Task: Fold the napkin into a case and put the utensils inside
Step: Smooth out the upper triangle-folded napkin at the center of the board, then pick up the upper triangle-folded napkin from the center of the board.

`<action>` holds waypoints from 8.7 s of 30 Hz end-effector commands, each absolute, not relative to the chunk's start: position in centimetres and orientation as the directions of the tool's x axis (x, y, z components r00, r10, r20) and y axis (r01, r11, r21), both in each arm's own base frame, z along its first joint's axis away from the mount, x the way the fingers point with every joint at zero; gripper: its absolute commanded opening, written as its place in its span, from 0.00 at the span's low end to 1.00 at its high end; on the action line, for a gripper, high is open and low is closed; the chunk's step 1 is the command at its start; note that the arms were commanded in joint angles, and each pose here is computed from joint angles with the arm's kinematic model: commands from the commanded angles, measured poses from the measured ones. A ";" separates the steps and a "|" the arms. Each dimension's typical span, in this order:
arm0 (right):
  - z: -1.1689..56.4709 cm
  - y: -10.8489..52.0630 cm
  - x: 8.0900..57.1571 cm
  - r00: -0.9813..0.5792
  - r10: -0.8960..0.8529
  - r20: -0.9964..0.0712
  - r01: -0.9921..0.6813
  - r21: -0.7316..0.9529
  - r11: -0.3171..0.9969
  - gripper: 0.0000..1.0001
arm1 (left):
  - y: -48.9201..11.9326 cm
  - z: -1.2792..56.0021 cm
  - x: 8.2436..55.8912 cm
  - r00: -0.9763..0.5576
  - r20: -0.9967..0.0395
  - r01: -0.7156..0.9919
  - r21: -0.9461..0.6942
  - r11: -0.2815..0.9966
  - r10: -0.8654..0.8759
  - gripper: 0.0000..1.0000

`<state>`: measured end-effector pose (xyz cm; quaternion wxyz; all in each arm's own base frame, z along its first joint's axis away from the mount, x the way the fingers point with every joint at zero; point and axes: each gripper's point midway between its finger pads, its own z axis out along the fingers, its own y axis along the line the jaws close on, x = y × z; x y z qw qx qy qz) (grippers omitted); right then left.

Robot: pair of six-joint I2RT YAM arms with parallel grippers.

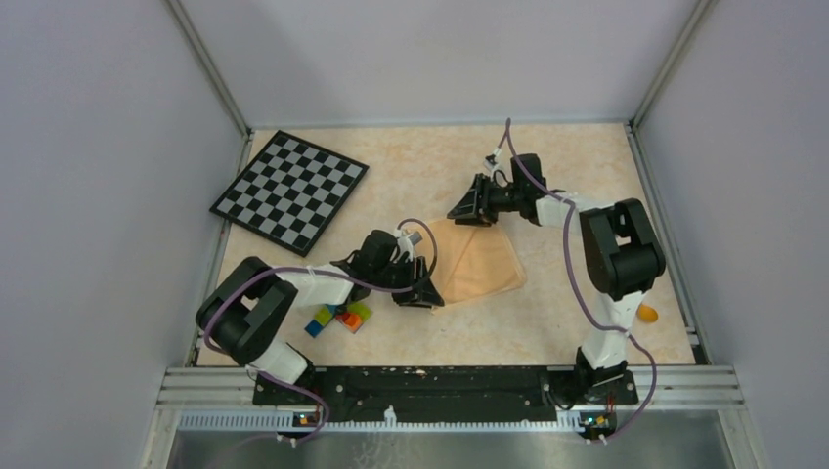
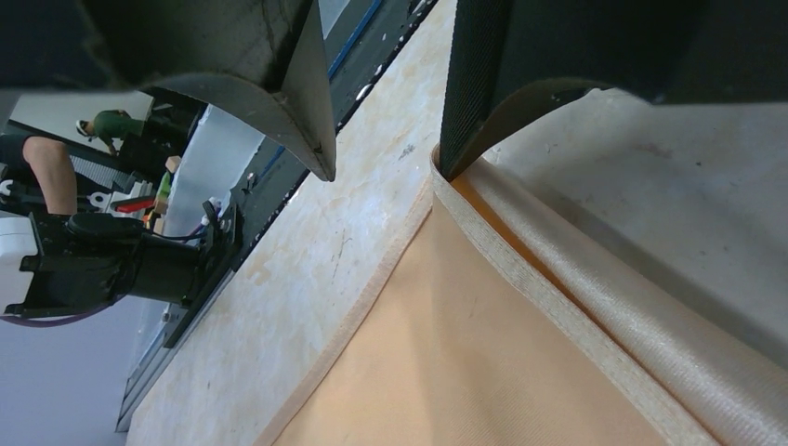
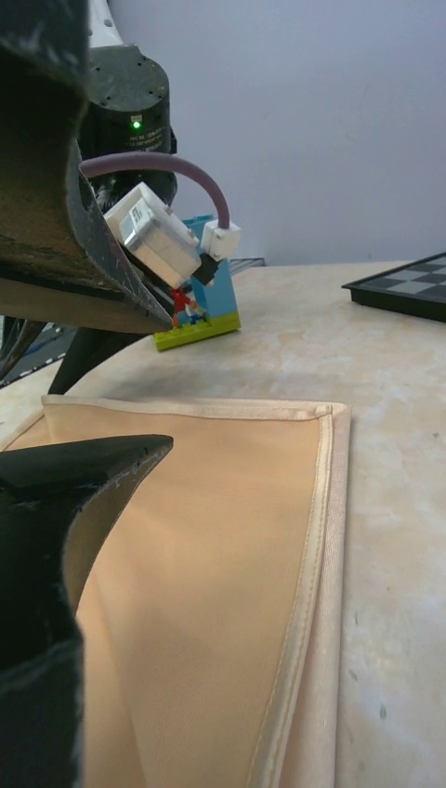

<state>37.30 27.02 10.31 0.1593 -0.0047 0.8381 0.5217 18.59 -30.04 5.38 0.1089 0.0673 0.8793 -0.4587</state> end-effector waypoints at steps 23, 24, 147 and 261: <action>9.8 29.9 35.6 -0.950 0.113 -0.290 -0.219 0.880 0.421 0.35 | -27.3 11.6 33.3 -0.856 -0.491 0.290 -0.718 0.632 -0.165 0.42; 9.6 30.1 35.3 -0.952 0.107 -0.286 -0.218 0.882 0.419 0.33 | -27.5 11.2 34.0 -0.857 -0.489 0.287 -0.713 0.640 -0.161 0.41; 10.5 29.2 23.0 -0.962 -0.009 -0.274 -0.254 0.880 0.402 0.34 | -21.5 4.1 39.5 -0.849 -0.521 0.140 -0.390 0.910 -0.093 0.16; 7.2 34.4 20.8 -0.705 -0.593 -0.390 -0.571 -0.184 0.800 0.50 | -11.7 28.6 27.7 -0.541 -0.778 0.003 -0.382 0.924 -0.320 0.95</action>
